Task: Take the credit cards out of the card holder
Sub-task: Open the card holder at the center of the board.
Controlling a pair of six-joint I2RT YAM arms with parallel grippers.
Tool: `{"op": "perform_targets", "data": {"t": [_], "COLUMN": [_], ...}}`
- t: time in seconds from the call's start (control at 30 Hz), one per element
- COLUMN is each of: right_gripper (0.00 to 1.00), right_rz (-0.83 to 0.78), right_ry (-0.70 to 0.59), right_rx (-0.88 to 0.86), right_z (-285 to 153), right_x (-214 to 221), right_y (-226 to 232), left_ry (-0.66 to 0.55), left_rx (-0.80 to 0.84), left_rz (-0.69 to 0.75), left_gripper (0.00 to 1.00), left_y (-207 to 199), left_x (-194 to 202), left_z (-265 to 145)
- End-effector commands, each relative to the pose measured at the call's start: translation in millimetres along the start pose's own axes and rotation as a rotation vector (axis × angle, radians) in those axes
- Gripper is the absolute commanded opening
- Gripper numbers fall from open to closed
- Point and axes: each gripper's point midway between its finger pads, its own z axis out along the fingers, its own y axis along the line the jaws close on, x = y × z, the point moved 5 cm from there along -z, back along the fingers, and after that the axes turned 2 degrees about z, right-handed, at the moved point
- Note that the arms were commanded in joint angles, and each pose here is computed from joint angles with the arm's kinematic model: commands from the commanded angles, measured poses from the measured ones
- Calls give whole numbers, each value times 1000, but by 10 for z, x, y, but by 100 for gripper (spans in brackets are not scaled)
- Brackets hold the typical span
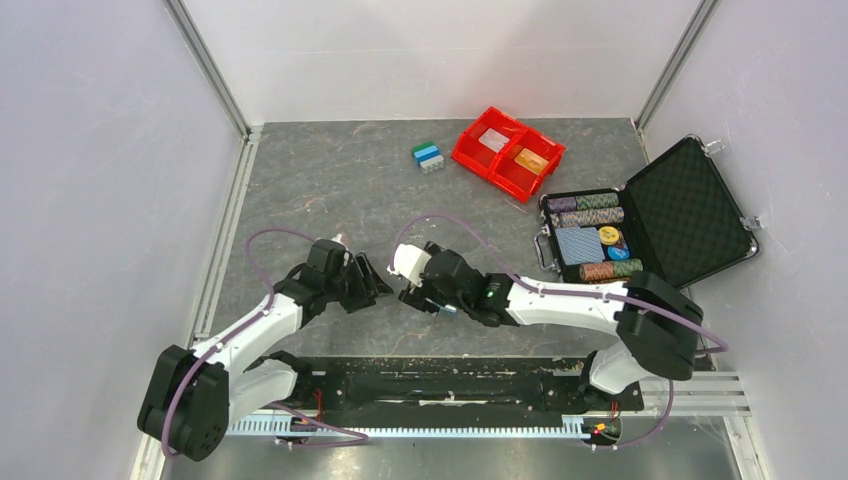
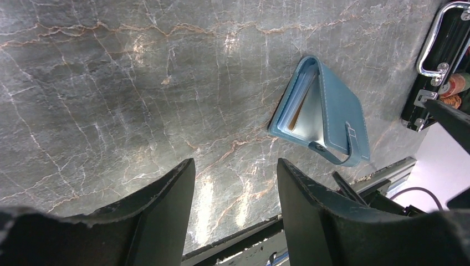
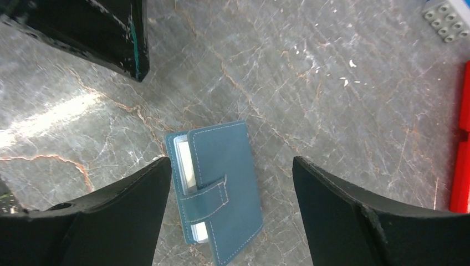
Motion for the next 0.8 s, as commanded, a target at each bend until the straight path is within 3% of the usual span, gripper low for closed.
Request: {"op": "perform_targets", "data": {"t": [0.0, 0.1, 0.17, 0.3, 0.53, 0.77], "right_gripper": [82, 79, 71, 33, 2, 0], "right_rz": [-29, -1, 45, 197, 552, 808], "right_ry": [9, 42, 61, 62, 43, -10], "right_rx": [-2, 7, 16, -13, -132, -260], "right_z": [126, 222, 276, 310, 293, 251], "right_x": [-62, 18, 82, 182, 555, 684], "right_y": [-2, -16, -68, -193, -365, -416], "left_ry": [-9, -6, -5, 3, 35, 23], "left_rx": [41, 43, 50, 63, 140, 304], "left_rz": [31, 36, 37, 47, 72, 89], "left_gripper": [63, 63, 63, 63, 66, 69], "left_y": [-33, -21, -19, -17, -107, -300], "left_x": [-11, 5, 15, 35, 53, 42], "left_z": [-6, -1, 4, 15, 53, 62]}}
